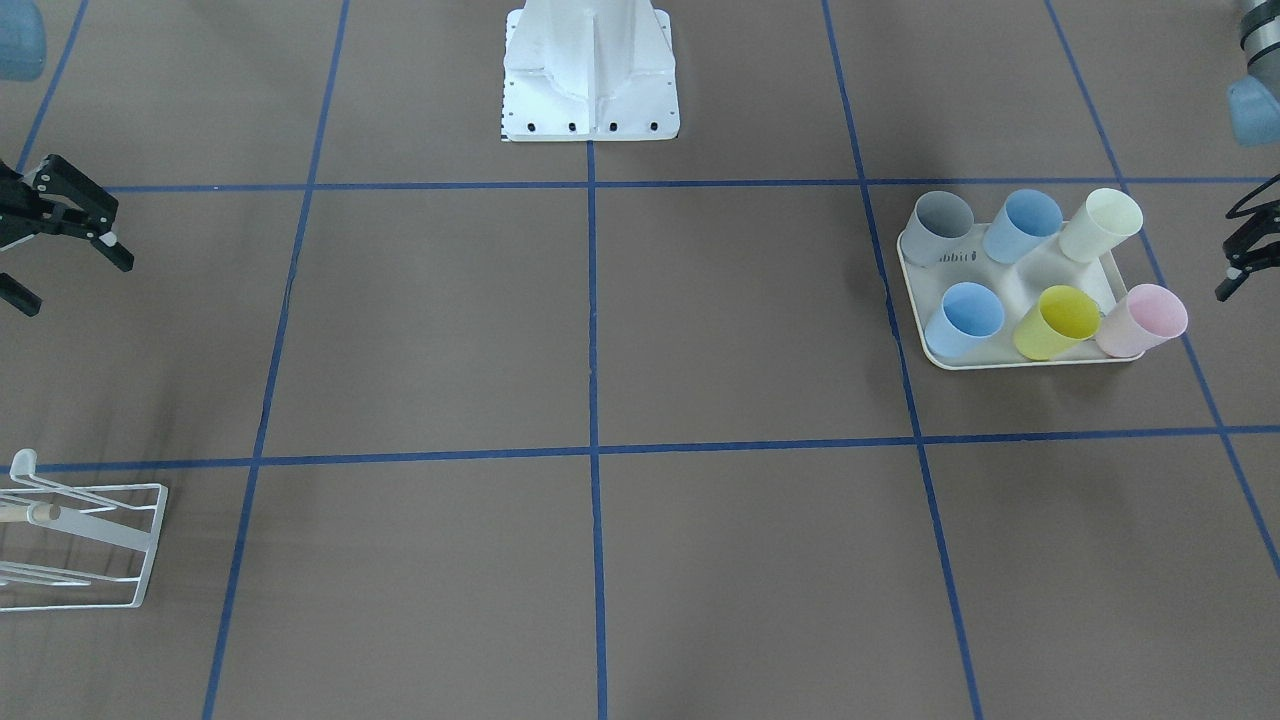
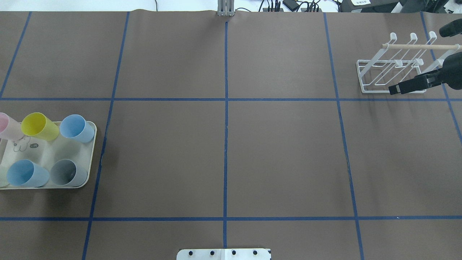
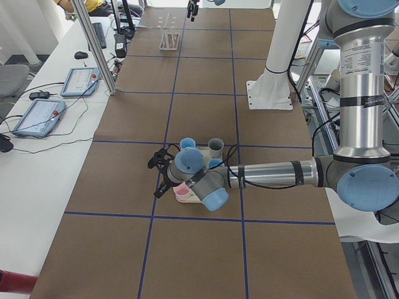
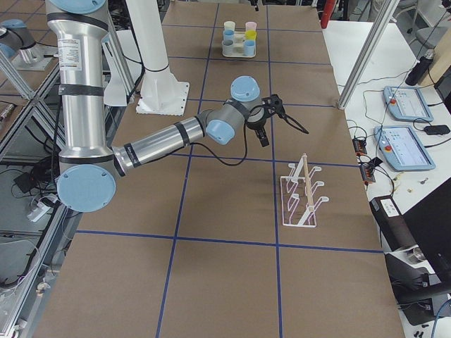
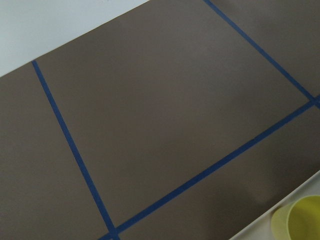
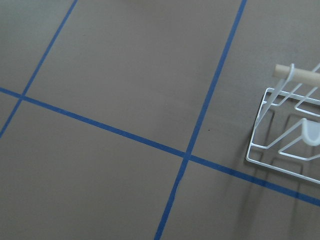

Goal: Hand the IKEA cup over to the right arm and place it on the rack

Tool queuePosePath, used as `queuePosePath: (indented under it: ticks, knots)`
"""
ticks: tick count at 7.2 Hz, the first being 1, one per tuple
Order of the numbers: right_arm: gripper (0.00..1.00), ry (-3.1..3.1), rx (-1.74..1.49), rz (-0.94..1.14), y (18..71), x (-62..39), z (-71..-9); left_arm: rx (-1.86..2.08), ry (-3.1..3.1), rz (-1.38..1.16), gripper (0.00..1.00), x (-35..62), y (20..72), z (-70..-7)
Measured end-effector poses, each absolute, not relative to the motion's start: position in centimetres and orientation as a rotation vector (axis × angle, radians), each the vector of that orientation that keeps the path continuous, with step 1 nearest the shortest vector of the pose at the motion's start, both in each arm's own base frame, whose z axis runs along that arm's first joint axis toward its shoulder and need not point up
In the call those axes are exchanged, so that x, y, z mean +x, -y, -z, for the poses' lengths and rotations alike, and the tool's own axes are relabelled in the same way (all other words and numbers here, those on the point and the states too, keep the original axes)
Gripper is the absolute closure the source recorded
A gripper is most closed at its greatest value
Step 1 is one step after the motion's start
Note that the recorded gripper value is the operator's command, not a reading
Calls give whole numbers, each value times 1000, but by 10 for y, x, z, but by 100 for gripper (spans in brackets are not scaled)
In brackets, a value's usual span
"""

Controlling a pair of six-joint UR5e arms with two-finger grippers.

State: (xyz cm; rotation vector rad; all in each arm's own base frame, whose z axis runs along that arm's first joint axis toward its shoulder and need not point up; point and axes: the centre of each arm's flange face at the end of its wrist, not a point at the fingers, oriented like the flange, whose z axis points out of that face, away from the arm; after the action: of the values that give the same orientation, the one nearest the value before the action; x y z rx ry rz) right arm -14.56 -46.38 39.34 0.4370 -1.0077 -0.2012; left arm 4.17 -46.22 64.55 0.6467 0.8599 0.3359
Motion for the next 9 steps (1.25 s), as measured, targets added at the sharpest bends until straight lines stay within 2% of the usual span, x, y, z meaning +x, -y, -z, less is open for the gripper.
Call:
queuePosePath:
  ticks: [2, 3, 4, 5, 6, 8, 9]
  knots:
    - [1, 1014, 436, 211, 460, -151, -390, 629, -879, -320, 0, 64, 447, -671]
    - [1, 1015, 434, 213, 459, -152, -390, 622, -864, -306, 4, 72, 444, -678]
    - [1, 1015, 432, 213, 459, -153, -391, 623, -853, -300, 17, 78, 442, -682]
    - [1, 1014, 431, 213, 459, -153, -391, 624, -850, -302, 42, 82, 441, -684]
    - [1, 1014, 430, 213, 458, -153, -391, 624, -851, -307, 59, 85, 440, -684]
    - [1, 1012, 427, 211, 458, -152, -394, 617, -859, -321, 66, 92, 438, -684]
    - [1, 1011, 425, 210, 457, -152, -395, 616, -864, -329, 75, 96, 437, -684]
